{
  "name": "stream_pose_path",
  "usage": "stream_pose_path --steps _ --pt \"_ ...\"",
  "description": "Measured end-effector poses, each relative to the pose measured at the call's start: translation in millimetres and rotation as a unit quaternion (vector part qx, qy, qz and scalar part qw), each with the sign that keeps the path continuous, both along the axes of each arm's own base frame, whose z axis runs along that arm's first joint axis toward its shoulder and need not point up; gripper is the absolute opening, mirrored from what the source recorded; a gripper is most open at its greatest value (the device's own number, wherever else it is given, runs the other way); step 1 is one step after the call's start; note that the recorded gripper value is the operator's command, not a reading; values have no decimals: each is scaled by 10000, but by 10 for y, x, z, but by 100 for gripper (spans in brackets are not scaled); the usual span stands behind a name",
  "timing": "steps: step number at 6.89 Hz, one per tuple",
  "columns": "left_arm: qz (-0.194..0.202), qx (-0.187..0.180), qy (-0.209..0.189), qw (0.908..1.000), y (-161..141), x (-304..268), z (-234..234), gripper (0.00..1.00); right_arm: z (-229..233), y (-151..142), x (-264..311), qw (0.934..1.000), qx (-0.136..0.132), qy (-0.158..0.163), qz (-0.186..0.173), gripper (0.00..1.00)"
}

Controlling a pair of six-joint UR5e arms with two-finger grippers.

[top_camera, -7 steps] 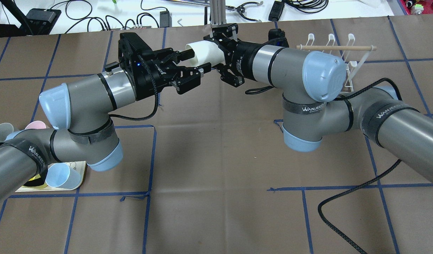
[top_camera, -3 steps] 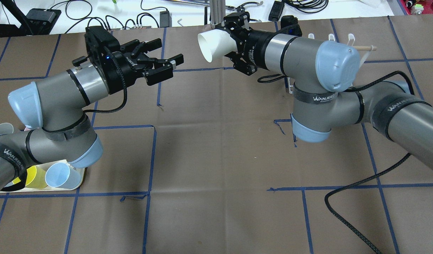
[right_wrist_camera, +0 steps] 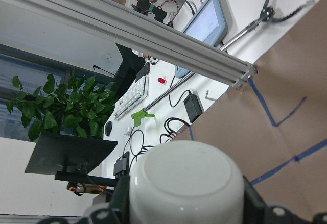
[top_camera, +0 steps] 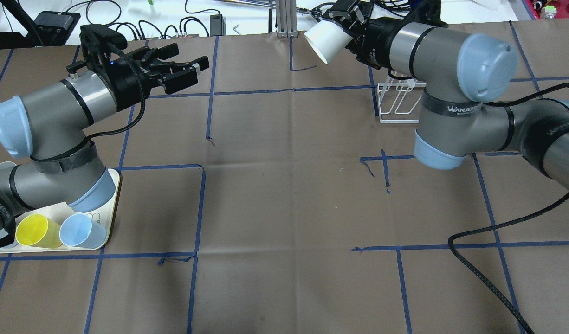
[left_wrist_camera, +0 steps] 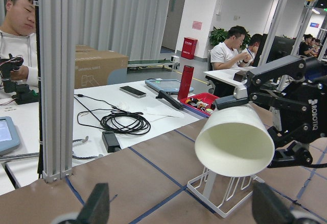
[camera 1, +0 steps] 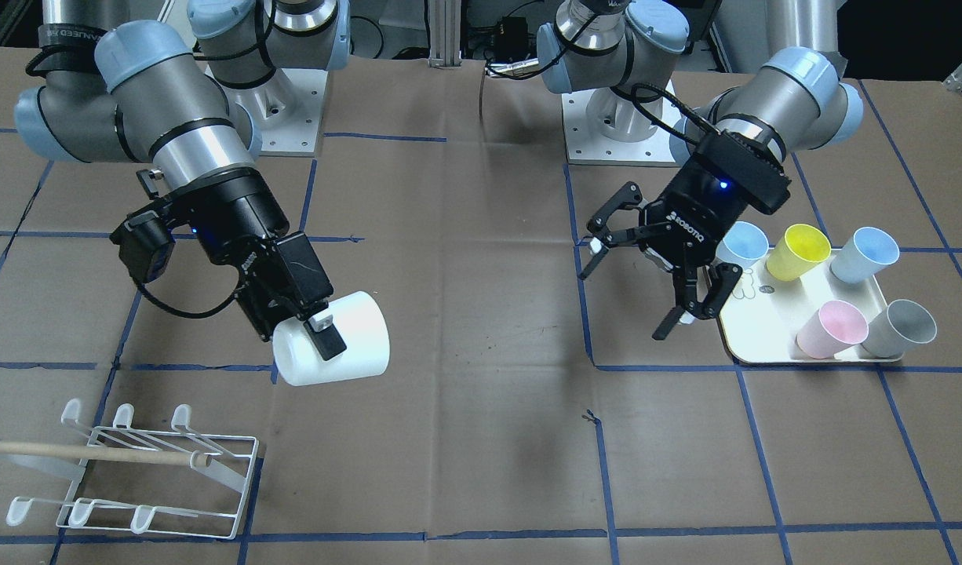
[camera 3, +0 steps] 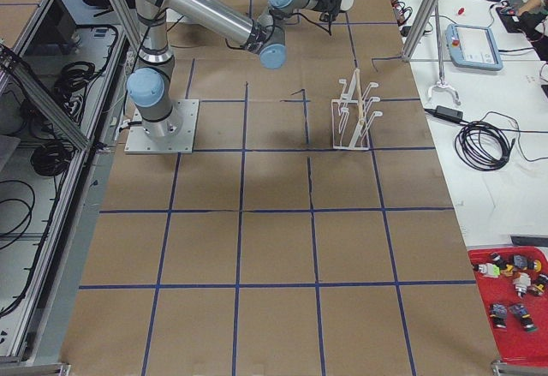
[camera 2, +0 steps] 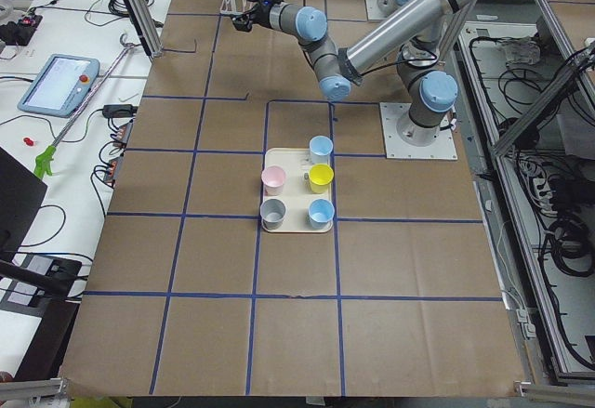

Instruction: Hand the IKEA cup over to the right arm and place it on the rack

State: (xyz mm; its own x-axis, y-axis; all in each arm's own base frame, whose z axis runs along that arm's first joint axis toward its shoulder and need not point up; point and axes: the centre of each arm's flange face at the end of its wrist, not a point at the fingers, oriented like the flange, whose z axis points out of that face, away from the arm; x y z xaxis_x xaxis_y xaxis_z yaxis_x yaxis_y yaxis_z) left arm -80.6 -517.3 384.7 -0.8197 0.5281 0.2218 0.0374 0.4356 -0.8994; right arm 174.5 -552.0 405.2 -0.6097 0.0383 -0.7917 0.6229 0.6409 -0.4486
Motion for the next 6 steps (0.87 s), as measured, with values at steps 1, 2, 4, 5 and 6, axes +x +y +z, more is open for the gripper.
stream_pose_path --steps 1,2,4,5,6 --pt "568 599 -280 9962 -164 133 58 99 -8 -94 -192 9939 -523 956 147 11" --pt "994 1297 -533 9851 -270 222 134 99 -82 -229 -414 9761 -946 1925 334 11" --pt "1616 2655 -1088 9442 -332 115 244 99 -238 -606 -809 9372 -1387 3146 594 9" --pt "1802 3276 -1432 9164 -317 -85 332 99 -300 -792 -1012 9256 -1488 3439 541 9" --pt "1849 3883 -1731 8860 -287 -298 496 99 -405 -978 -1211 9145 -1627 3674 480 9"
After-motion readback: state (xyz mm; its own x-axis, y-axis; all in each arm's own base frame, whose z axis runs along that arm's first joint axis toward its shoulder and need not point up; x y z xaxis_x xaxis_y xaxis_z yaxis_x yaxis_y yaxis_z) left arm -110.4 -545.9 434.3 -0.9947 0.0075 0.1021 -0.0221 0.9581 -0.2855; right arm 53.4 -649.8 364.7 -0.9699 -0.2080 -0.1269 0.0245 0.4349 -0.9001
